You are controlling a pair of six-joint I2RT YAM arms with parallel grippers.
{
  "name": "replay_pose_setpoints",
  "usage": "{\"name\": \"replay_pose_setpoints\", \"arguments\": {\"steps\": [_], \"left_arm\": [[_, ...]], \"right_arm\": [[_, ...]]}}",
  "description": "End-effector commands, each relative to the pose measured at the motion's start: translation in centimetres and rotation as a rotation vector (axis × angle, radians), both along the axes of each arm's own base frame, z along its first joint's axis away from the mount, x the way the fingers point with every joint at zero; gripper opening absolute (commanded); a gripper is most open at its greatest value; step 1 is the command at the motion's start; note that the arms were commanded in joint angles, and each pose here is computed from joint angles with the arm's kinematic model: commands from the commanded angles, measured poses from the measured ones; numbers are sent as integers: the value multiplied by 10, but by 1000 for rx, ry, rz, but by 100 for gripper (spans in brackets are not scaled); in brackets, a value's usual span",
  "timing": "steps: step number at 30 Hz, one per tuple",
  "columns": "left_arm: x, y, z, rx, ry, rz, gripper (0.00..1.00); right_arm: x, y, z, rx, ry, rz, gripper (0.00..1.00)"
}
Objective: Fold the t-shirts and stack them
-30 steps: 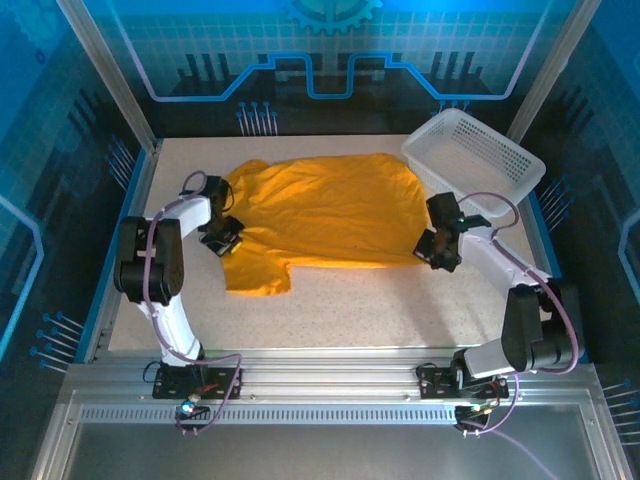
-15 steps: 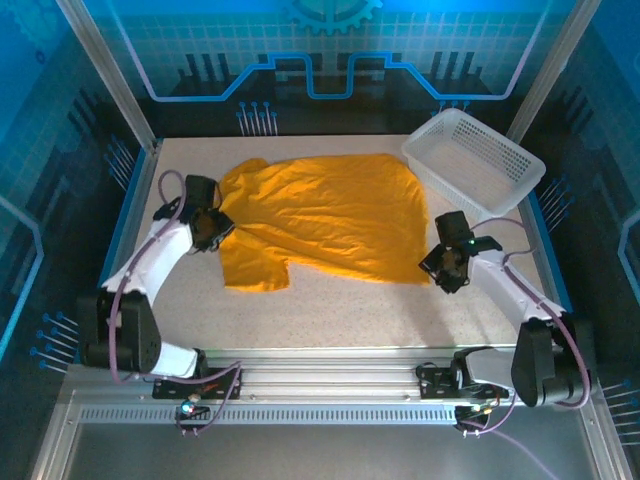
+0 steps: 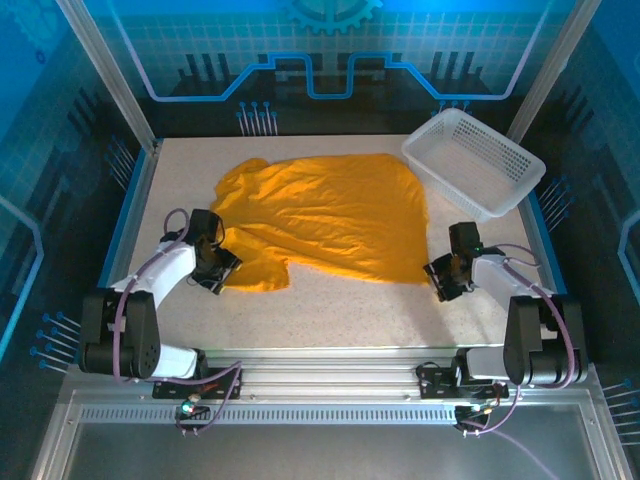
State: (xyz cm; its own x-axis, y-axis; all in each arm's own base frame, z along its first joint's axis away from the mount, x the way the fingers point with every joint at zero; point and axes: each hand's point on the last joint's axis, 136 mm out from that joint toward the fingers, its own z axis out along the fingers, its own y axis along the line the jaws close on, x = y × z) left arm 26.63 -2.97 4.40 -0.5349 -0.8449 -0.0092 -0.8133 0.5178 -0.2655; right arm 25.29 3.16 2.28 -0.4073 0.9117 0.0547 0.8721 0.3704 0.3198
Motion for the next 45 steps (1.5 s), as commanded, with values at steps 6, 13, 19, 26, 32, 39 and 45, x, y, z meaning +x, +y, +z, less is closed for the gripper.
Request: {"name": "replay_pose_setpoints", "arguments": {"steps": [6, 13, 19, 26, 32, 39, 45], "left_arm": [[60, -11, 8, 39, -87, -127, 70], [57, -20, -35, 80, 38, -187, 40], [52, -5, -28, 100, 8, -138, 0], [39, 26, -9, 133, -18, -56, 0], [18, 69, 1, 162, -26, 64, 0], [22, 62, 4, 96, -51, 83, 0], [25, 40, 2, 8, -54, 75, 0]], "right_arm": [[9, 21, -2, 82, 21, -11, 48], [29, 26, 4, 13, 35, 65, 11], [63, 19, 77, -336, -36, 345, 0], [68, 82, 92, -593, 47, 803, 0], [41, 169, 44, -460, 120, 1053, 0], [18, 137, 47, -434, 173, 950, 0], [-11, 76, 58, -404, 190, 807, 0]]}}
